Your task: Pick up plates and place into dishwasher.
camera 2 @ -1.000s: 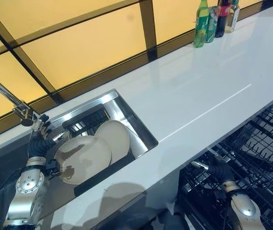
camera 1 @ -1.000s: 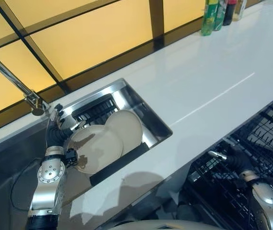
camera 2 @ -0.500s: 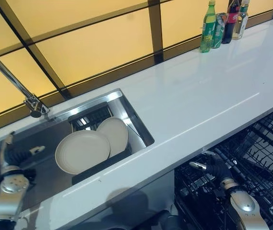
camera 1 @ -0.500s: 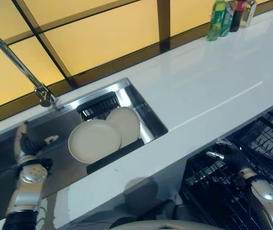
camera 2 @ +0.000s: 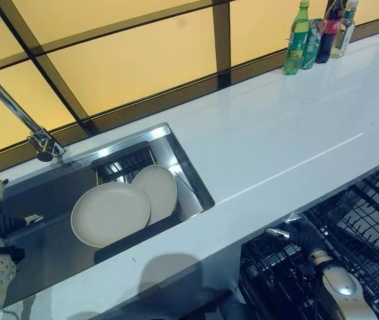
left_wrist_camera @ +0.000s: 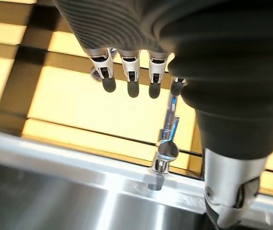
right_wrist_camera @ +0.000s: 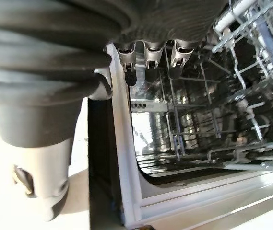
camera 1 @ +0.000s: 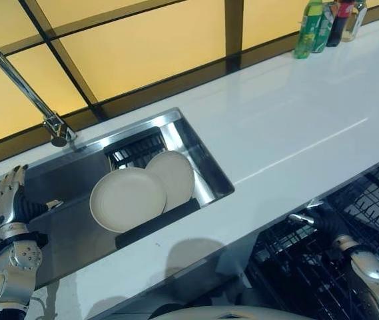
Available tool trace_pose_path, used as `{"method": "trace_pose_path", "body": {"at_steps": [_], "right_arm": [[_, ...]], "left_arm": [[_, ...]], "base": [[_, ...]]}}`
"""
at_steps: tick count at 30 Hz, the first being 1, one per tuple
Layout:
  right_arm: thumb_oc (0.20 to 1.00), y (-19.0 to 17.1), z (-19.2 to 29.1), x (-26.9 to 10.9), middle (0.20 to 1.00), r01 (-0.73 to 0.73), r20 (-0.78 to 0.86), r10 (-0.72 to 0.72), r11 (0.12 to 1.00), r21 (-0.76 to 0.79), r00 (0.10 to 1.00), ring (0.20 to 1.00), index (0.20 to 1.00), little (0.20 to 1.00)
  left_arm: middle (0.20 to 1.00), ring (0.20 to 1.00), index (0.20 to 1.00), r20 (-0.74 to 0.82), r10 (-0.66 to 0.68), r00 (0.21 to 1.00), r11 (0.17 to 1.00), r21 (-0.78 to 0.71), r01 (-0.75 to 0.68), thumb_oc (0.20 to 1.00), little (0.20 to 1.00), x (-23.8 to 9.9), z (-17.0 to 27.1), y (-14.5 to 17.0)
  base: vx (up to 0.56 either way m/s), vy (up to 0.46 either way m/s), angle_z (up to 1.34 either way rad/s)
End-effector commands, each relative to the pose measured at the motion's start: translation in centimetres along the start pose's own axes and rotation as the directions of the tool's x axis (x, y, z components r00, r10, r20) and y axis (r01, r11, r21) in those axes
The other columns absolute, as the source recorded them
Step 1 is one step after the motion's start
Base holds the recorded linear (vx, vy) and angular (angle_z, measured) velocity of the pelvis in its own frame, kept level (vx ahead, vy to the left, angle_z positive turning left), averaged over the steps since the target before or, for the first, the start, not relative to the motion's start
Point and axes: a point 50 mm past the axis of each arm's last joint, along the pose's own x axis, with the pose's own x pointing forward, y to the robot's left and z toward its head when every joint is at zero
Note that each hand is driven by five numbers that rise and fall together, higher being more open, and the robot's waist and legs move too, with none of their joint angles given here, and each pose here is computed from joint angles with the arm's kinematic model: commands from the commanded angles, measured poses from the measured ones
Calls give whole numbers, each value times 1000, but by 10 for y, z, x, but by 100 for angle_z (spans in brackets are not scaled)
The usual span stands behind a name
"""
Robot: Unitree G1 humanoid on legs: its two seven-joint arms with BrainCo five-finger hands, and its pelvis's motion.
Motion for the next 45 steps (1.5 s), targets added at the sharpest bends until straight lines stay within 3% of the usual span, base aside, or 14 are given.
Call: {"method": "trace_pose_path", "body": {"at_steps": [1,15,30,38,44,45], "right_arm": [[1000,32,114,27,1000,-122,564,127,991,-46,816,1000,1000,1000],[1000,30,118,37,1000,-104,567,119,993,-60,815,1000,1000,1000],[1000,31,112,38,1000,-87,563,97,995,-45,821,1000,1000,1000],[1000,33,105,34,1000,-90,555,89,996,-25,827,1000,1000,1000],[1000,35,103,35,1000,-92,554,85,996,-15,828,1000,1000,1000],[1000,34,103,35,1000,-91,553,83,996,-13,829,1000,1000,1000]], "left_arm": [[1000,1000,1000,248,60,967,975,191,-110,1000,1000,16,18,31],[1000,1000,1000,531,-150,834,892,437,-118,1000,1000,7,30,-6],[1000,1000,1000,719,-117,685,916,345,-205,1000,1000,-5,51,-22],[1000,1000,1000,848,23,530,928,179,-328,1000,1000,-11,68,-11],[1000,1000,1000,909,-4,416,950,133,-282,1000,1000,-18,85,-12],[730,730,730,913,-20,408,954,140,-267,730,730,-19,88,-12]], "base": [[1,69,2],[-14,55,-2],[-1,10,0],[0,0,0],[-11,-4,0],[-30,-6,0]]}}
